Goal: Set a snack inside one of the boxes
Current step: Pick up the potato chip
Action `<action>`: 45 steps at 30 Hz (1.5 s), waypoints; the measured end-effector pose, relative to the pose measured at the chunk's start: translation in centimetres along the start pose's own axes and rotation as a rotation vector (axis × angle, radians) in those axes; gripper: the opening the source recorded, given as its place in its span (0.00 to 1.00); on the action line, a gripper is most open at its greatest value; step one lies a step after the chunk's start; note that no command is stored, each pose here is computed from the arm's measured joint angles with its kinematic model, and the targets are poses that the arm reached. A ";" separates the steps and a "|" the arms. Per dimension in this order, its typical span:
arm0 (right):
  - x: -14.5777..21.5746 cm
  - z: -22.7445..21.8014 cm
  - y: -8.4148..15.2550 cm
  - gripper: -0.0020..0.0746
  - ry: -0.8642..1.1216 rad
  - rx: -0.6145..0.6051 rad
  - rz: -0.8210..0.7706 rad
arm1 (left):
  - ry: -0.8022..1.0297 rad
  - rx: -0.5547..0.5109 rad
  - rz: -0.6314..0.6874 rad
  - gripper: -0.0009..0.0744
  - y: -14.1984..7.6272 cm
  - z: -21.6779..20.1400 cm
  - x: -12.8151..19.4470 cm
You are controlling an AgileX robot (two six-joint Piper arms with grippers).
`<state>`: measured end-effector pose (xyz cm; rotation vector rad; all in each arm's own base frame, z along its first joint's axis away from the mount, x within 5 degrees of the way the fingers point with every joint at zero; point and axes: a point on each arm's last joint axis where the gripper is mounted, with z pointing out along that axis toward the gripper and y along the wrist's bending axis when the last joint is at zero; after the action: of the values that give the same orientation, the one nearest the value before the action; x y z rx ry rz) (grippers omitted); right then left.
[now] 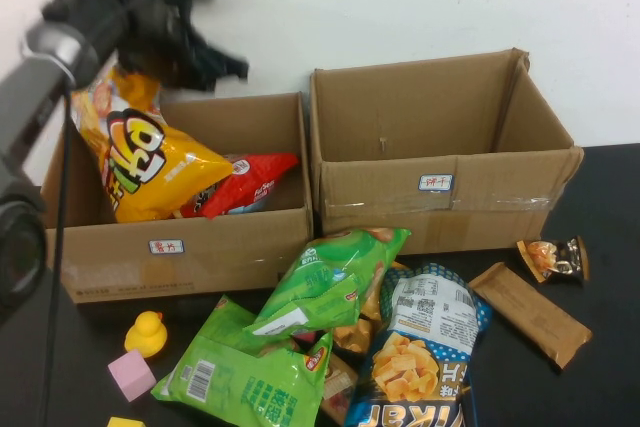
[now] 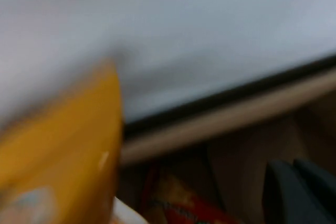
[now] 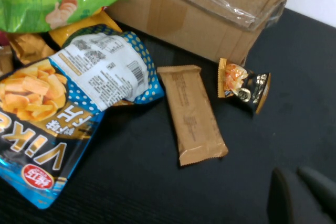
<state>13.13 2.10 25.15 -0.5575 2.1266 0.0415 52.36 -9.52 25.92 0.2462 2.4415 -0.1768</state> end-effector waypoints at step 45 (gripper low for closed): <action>-0.2 0.5 0.2 0.03 -0.006 -0.044 0.017 | -0.047 0.091 0.254 0.01 -8.8 -18.2 3.5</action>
<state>13.52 2.47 24.95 -0.5649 2.1291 0.0992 36.58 -14.17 38.24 0.5817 2.3329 -0.1788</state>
